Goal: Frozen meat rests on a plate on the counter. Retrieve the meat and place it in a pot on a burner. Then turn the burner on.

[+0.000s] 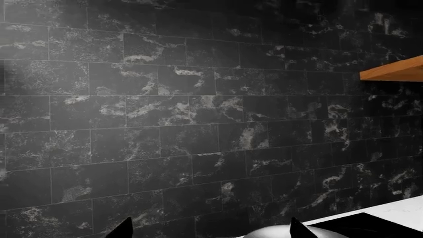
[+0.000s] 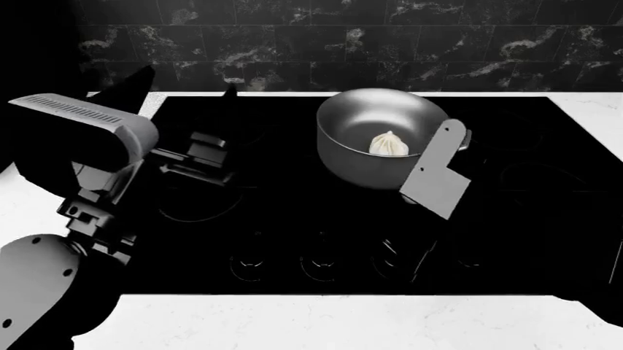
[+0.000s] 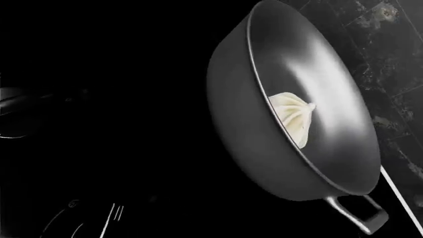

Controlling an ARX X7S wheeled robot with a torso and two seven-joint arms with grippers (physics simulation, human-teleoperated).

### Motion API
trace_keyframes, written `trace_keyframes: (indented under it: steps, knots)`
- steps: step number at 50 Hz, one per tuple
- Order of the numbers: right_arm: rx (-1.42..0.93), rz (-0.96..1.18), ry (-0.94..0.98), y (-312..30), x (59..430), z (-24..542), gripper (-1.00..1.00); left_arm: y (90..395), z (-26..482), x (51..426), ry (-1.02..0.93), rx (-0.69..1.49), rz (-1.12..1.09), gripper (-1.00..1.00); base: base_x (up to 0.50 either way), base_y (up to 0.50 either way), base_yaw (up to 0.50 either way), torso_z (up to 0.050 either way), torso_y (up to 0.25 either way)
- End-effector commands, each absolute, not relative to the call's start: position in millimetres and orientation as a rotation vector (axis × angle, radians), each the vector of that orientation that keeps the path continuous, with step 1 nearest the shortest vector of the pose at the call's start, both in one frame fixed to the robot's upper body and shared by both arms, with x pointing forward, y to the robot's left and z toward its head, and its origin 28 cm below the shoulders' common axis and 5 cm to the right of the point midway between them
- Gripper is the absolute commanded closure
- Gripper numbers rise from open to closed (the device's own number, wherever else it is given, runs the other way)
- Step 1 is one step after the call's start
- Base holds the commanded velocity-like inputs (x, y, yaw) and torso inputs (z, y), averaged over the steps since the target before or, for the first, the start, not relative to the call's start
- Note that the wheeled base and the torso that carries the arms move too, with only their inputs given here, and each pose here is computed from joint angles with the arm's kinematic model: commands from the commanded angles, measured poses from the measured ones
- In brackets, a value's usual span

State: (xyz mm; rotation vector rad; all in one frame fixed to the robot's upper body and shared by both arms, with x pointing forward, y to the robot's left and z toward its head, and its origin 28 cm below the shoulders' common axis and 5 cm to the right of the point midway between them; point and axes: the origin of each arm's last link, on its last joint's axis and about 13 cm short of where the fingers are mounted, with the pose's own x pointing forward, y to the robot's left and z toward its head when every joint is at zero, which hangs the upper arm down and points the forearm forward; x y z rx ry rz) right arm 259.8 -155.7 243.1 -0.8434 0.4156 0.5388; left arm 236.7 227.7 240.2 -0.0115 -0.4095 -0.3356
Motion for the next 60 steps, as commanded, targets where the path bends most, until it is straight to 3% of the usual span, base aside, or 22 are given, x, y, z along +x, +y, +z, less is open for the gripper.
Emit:
trace_keyframes:
  steps: [1, 14, 37, 50, 60]
  knots:
    - [-0.881, 0.401, 0.359, -159, 243, 269, -1.00, 232, 246, 228, -0.441, -0.019, -0.333, -1.00, 0.00, 0.00, 0.00, 0.000, 0.000]
    - [-0.872, 0.411, 0.299, -149, 215, 285, -1.00, 233, 250, 219, -0.472, -0.020, -0.337, -1.00, 0.00, 0.00, 0.00, 0.000, 0.000]
    - [-0.500, 0.194, 0.256, -139, 166, 288, -1.00, 234, 257, 211, -0.486, 0.001, -0.347, -1.00, 0.00, 0.00, 0.00, 0.000, 0.000]
    - [-0.297, 0.094, 0.057, -138, 140, 288, -1.00, 241, 261, 203, -0.501, -0.005, -0.286, -1.00, 0.00, 0.00, 0.00, 0.000, 0.000]
    - [-0.228, 0.087, 0.006, -135, 132, 290, -1.00, 246, 265, 190, -0.502, -0.032, -0.232, -1.00, 0.00, 0.00, 0.00, 0.000, 0.000]
